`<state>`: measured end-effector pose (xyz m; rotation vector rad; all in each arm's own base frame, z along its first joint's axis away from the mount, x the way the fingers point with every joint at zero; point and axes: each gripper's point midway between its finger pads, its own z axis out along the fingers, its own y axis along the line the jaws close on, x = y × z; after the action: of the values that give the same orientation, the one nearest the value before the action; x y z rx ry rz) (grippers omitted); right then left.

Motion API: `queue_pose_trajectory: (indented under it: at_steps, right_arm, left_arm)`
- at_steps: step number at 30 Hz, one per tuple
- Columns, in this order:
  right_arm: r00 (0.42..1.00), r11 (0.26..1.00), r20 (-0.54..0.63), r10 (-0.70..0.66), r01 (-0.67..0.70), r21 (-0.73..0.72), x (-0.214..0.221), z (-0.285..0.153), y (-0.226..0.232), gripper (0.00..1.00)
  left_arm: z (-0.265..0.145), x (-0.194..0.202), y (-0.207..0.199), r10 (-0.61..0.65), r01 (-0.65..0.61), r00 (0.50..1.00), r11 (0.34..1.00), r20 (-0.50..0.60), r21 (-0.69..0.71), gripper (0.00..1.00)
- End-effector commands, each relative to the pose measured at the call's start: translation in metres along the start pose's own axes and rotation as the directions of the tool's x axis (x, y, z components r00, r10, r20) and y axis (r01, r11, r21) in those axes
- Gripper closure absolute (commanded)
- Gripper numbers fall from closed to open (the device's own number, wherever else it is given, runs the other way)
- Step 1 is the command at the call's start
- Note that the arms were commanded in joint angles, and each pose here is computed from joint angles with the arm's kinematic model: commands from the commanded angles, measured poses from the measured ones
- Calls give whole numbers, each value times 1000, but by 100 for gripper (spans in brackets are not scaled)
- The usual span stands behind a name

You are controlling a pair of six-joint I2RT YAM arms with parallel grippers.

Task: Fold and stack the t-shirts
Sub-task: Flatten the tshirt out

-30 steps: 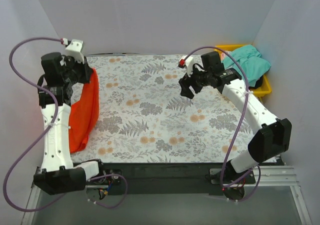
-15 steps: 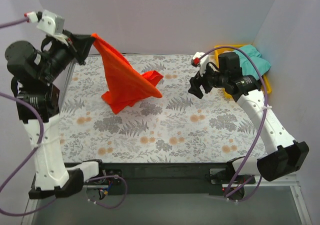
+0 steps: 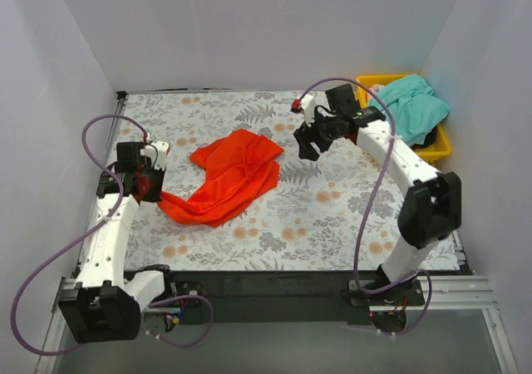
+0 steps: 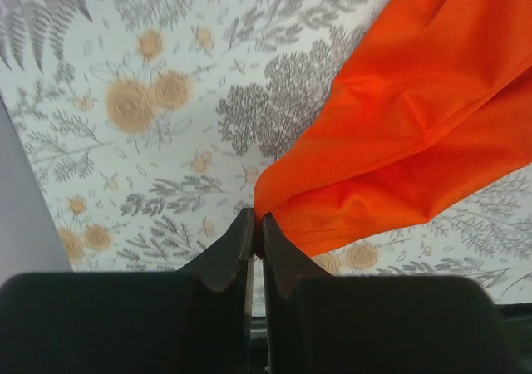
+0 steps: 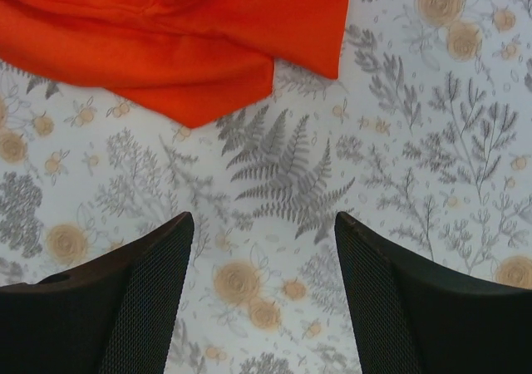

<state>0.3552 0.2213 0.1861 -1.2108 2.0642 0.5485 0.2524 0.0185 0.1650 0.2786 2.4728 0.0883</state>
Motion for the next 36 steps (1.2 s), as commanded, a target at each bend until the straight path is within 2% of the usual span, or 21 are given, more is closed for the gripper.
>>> queue_pose_trajectory:
  at_steps: [1, 3, 4, 7, 8, 9, 11, 17, 27, 30, 33, 36]
  right_arm:
    - [996, 997, 54, -74, 74, 14, -50, 26, -18, 25]
    - [999, 999, 29, -47, 47, -6, -50, 57, -28, 25]
    - [995, 998, 74, -64, 63, 18, -74, 57, -39, 27]
    - [998, 999, 51, -33, 31, 26, -73, 93, -61, 33]
    - [996, 998, 83, -42, 39, 42, -89, 94, -69, 37]
    - [998, 999, 59, -22, 20, 27, -78, 115, -75, 38]
    - [996, 999, 90, -27, 25, 22, -89, 121, -81, 39]
    - [994, 997, 96, 50, -44, -71, -75, 163, -78, 36]
    - [986, 971, 79, 150, -131, -201, -54, 196, -63, 35]
    - [983, 963, 75, 166, -145, -229, -51, 201, -59, 38]
    - [982, 956, 80, 170, -145, -256, -51, 204, -54, 46]
    - [980, 948, 81, 182, -153, -279, -51, 205, -51, 47]
  left_arm:
    - [5, 20, 16, 24, -31, 995, 996, -94, -81, 100]
    - [14, 20, 9, -5, 1, 994, 999, -113, -41, 100]
    - [21, 18, 5, -9, 7, 992, 1000, -124, -12, 100]
    - [32, 12, 1, -27, 31, 990, 999, -139, 23, 100]
    - [34, 9, -1, -30, 35, 990, 999, -140, 33, 100]
    - [37, 6, -1, -37, 43, 988, 998, -150, 41, 100]
    - [39, 3, -2, -43, 51, 988, 997, -151, 52, 100]
    - [46, 2, -3, -50, 62, 985, 996, -167, 64, 100]
    - [49, 0, -2, -52, 63, 983, 996, -176, 57, 100]
    - [50, 0, -2, -57, 68, 982, 996, -182, 59, 100]
    - [50, -3, -2, -58, 70, 982, 996, -177, 59, 100]
    - [52, -3, -1, -58, 69, 982, 996, -180, 55, 100]
